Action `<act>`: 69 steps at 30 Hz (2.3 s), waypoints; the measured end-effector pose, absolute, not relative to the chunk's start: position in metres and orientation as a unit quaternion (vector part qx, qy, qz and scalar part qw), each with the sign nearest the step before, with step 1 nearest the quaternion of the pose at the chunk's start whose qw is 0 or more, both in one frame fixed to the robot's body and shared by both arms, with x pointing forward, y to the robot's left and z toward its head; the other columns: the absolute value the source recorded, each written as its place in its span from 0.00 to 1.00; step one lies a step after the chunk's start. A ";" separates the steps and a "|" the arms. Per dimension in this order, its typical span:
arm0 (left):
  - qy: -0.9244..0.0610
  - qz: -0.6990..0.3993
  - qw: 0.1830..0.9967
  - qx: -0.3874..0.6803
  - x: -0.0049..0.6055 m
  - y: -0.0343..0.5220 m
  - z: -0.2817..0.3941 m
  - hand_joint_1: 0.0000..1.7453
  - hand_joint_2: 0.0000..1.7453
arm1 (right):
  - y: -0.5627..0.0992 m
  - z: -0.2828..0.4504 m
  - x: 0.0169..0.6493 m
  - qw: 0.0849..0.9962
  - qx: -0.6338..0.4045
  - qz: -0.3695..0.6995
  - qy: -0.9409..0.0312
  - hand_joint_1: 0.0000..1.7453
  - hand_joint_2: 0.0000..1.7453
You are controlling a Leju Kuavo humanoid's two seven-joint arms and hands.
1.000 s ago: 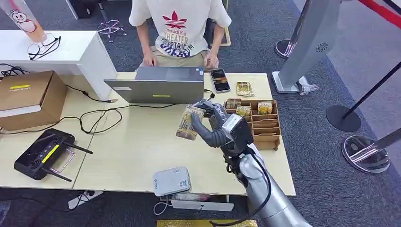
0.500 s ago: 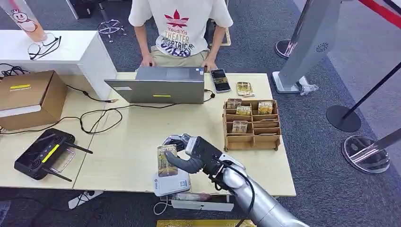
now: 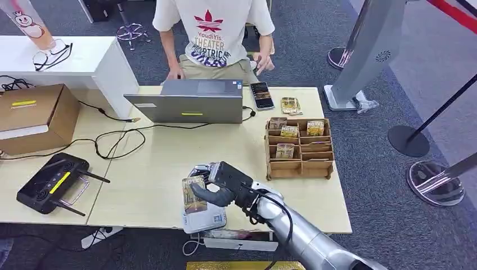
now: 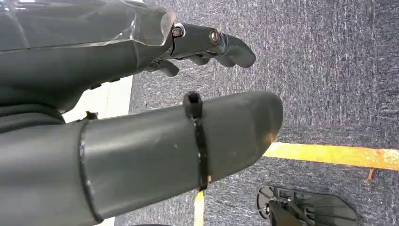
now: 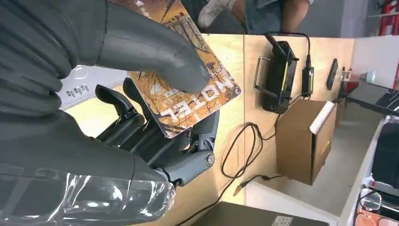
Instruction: Pass the card to the sensor for recognition and then transmit it.
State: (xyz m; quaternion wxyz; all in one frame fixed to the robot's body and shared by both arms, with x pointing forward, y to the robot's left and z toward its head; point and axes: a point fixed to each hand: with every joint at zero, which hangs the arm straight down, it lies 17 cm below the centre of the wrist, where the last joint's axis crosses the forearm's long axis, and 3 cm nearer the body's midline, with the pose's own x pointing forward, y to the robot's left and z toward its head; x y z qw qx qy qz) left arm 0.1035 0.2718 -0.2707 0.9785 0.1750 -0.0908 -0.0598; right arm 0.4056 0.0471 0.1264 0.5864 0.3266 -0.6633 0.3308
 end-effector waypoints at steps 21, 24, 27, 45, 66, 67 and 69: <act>-0.093 -0.062 0.978 0.175 0.106 0.272 -0.270 0.00 0.00 | 0.043 0.086 0.411 0.633 0.298 0.323 -0.638 1.00 1.00; -0.094 -0.063 0.978 0.175 0.106 0.272 -0.270 0.00 0.00 | 0.041 0.081 0.412 0.638 0.292 0.321 -0.636 1.00 1.00; -0.095 -0.066 0.978 0.176 0.107 0.272 -0.270 0.00 0.00 | 0.039 0.078 0.415 0.643 0.286 0.318 -0.636 1.00 1.00; -0.100 -0.061 0.977 0.178 0.109 0.272 -0.269 0.00 0.00 | 0.027 0.075 0.430 0.661 0.262 0.304 -0.634 1.00 1.00; -0.098 -0.058 0.978 0.173 0.108 0.269 -0.270 0.00 0.00 | 0.005 0.056 0.444 0.689 0.235 0.295 -0.619 1.00 1.00; -0.097 -0.058 0.978 0.172 0.108 0.269 -0.270 0.00 0.00 | 0.004 0.055 0.444 0.690 0.234 0.295 -0.618 1.00 1.00; -0.094 -0.058 0.979 0.170 0.107 0.269 -0.270 0.00 0.00 | 0.004 0.054 0.445 0.690 0.233 0.295 -0.619 1.00 1.00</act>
